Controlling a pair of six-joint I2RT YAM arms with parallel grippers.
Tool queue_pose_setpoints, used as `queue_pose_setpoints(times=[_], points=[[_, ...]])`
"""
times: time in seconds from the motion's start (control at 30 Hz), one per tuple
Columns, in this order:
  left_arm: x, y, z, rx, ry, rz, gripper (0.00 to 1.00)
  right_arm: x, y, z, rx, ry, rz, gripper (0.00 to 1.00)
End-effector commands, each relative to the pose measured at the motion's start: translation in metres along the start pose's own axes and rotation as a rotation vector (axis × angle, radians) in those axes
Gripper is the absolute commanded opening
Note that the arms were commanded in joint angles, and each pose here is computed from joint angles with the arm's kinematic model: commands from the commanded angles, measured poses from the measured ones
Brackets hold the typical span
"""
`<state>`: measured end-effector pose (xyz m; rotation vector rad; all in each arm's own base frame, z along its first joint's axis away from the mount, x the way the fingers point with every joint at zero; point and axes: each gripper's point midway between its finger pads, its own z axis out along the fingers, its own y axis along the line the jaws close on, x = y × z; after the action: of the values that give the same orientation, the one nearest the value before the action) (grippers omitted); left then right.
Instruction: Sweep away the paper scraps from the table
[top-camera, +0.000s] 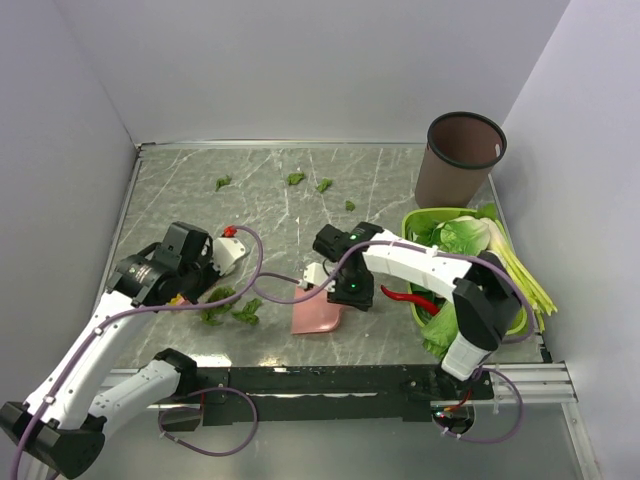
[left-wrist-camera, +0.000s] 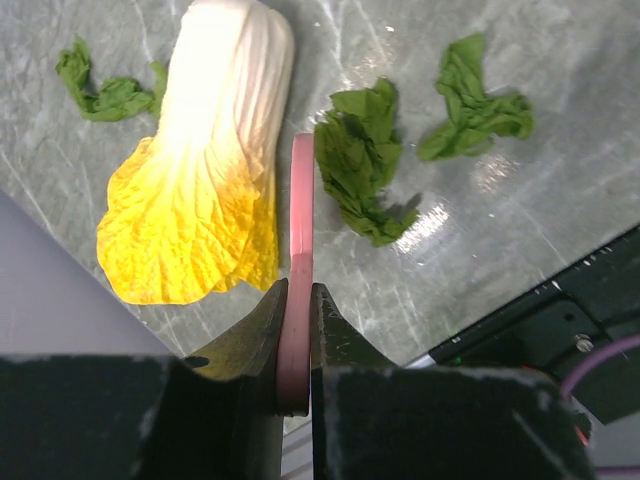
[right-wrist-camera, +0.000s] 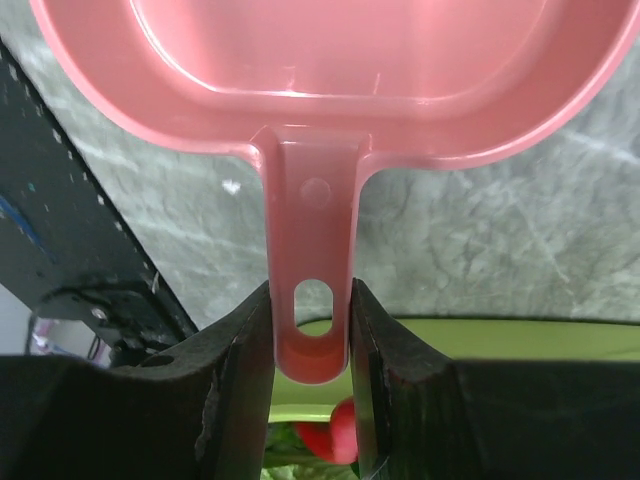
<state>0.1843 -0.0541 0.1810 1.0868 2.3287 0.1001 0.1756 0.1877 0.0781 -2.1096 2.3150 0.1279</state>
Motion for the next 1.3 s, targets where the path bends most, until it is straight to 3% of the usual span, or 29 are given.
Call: queue_pose_setpoints(times=[0.0, 0.53, 0.73, 0.9, 1.1, 1.27], points=[[-0.009, 0.014, 0.004, -0.08, -0.037, -0.03, 0.01, -0.006, 0.004, -0.001, -0.007, 0.069, 0.066, 0.0], [0.009, -0.026, 0.038, 0.091, 0.034, -0.097, 0.01, -0.034, 0.03, 0.019, -0.064, 0.144, 0.057, 0.0], [-0.025, -0.055, 0.034, 0.297, -0.043, -0.166, 0.01, -0.051, 0.038, 0.027, -0.108, 0.131, 0.093, 0.0], [-0.053, -0.061, 0.035, 0.403, -0.085, -0.101, 0.01, -0.066, 0.037, 0.032, -0.13, 0.117, 0.118, 0.0], [-0.09, -0.106, 0.017, 0.77, -0.172, -0.069, 0.01, -0.08, 0.033, 0.035, -0.147, 0.093, 0.151, 0.0], [-0.099, -0.111, 0.022, 0.796, -0.153, -0.14, 0.01, -0.075, 0.02, 0.031, -0.142, 0.069, 0.193, 0.0]])
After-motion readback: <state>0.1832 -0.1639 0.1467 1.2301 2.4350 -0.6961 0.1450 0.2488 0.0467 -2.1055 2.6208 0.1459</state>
